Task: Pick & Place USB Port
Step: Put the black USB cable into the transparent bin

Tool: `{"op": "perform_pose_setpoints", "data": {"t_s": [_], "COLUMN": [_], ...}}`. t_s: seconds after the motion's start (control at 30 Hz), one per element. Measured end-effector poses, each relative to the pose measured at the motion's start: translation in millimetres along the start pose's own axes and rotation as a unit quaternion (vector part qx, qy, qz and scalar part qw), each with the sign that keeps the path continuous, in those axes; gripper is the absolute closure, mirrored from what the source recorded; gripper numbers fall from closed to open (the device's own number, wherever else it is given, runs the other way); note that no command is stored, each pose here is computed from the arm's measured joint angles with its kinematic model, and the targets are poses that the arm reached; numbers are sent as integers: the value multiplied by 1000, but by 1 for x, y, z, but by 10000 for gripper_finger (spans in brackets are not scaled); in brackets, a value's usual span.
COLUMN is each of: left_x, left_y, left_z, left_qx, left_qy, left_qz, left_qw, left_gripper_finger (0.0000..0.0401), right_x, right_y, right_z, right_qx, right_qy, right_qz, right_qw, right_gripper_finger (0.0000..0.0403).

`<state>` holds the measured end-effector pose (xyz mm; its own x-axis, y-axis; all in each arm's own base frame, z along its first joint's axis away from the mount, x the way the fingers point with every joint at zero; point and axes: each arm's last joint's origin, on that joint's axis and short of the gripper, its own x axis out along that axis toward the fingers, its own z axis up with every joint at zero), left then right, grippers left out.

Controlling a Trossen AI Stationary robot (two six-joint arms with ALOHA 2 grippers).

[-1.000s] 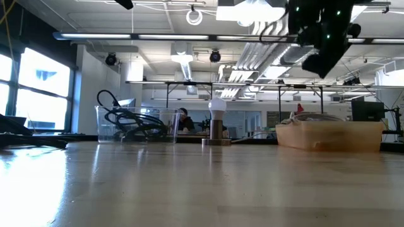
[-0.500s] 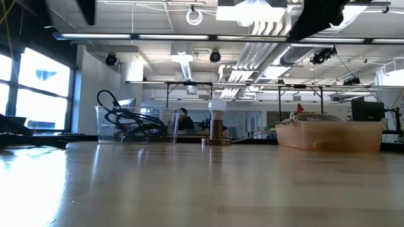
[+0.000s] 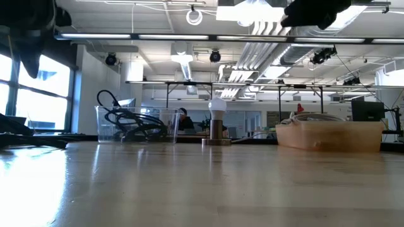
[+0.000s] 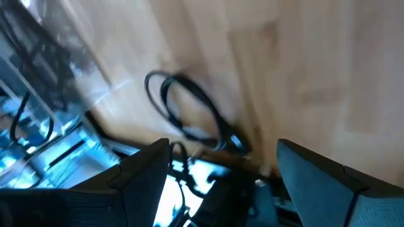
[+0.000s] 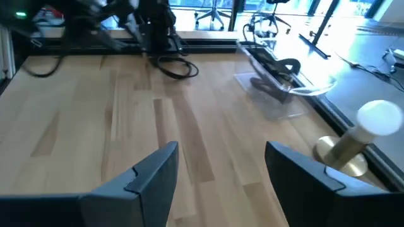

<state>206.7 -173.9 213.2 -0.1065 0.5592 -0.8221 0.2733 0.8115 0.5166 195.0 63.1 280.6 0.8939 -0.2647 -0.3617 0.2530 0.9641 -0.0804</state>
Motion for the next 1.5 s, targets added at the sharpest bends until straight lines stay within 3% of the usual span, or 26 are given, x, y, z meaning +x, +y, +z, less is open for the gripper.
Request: {"op": "perform_pose_setpoints", "data": {"t_s": [0.27, 0.47, 0.77, 0.97, 1.5], "left_x": [45, 75, 103, 114, 132], "left_y": [5, 13, 35, 39, 33], "left_z": [-8, 0, -3, -5, -16], "left_qx": [-8, 3, -35, -56, -59], "left_qy": [50, 60, 56, 17, 23], "left_qz": [76, 25, -14, -78, -102], "left_qw": [996, 998, 998, 995, 993], "left_gripper_finger": [133, 193, 261, 270, 271], "right_x": [13, 15, 15, 15, 15], "right_y": [4, 4, 6, 7, 7], "right_z": [-43, -53, -54, -54, -54], "right_qx": [11, 17, 20, 20, 29], "right_qy": [-18, -24, -15, -14, -11], "right_qz": [8, 19, 65, 70, 77], "right_qw": [1000, 999, 998, 997, 997], "right_gripper_finger": [175, 177, 178, 178, 178]}}
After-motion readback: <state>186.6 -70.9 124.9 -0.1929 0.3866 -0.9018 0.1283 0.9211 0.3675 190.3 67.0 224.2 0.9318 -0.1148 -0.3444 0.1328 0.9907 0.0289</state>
